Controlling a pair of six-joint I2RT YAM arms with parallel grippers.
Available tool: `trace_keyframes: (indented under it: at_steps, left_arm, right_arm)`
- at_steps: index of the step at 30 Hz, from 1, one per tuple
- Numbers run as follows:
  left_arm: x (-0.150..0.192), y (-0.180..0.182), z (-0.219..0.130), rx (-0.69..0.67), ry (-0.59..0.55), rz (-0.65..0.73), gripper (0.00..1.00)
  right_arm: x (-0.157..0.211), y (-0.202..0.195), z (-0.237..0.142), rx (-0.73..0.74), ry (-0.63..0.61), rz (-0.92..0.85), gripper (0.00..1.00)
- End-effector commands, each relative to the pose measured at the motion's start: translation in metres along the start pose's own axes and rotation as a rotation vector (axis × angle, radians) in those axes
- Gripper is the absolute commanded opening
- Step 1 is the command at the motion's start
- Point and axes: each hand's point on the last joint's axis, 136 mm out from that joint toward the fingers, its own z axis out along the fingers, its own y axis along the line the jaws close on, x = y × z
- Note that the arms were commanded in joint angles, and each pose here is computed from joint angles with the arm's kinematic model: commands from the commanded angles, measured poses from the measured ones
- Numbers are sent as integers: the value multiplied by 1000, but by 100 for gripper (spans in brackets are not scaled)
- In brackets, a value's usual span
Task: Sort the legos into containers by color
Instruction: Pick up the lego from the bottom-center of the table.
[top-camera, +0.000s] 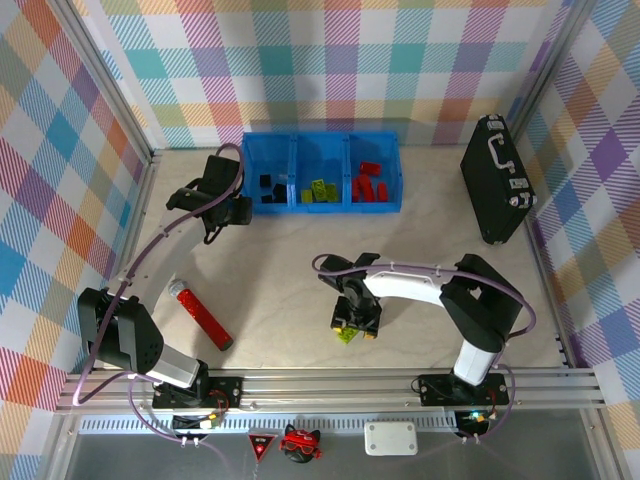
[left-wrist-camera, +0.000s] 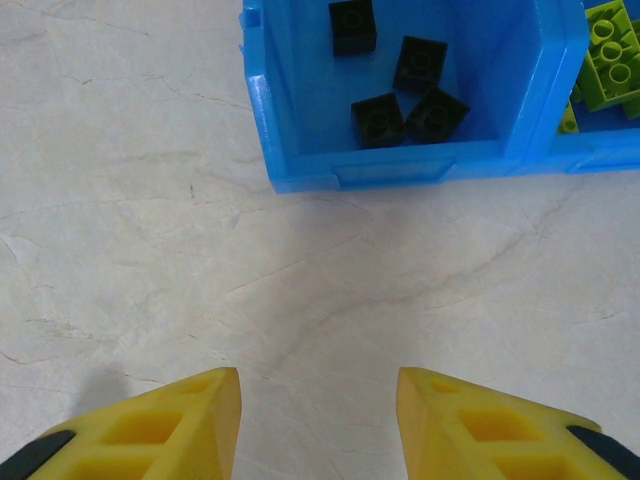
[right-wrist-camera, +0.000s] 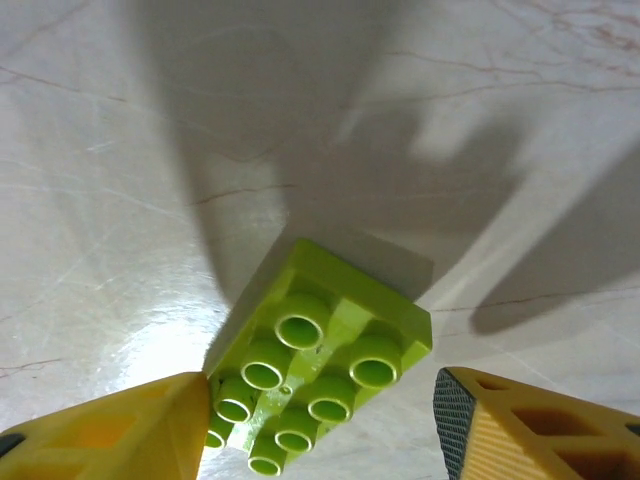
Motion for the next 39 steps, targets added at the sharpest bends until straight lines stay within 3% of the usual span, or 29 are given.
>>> trace_keyframes:
  at_steps: [1, 10, 22, 39]
  left_arm:
    - [-9, 5, -8, -3, -35, -18, 45]
    - [-7, 4, -5, -1, -25, -16, 45]
    - [-7, 6, -6, -9, -25, -15, 45]
    - [-4, 0, 2, 19, -2, -19, 44]
  right_arm:
    - [1, -3, 3, 59, 3, -14, 62]
    - [0, 2, -11, 90, -33, -61, 62]
    - [-1, 5, 8, 109, -4, -74, 62]
    - [-3, -4, 3, 106, -42, -93, 37]
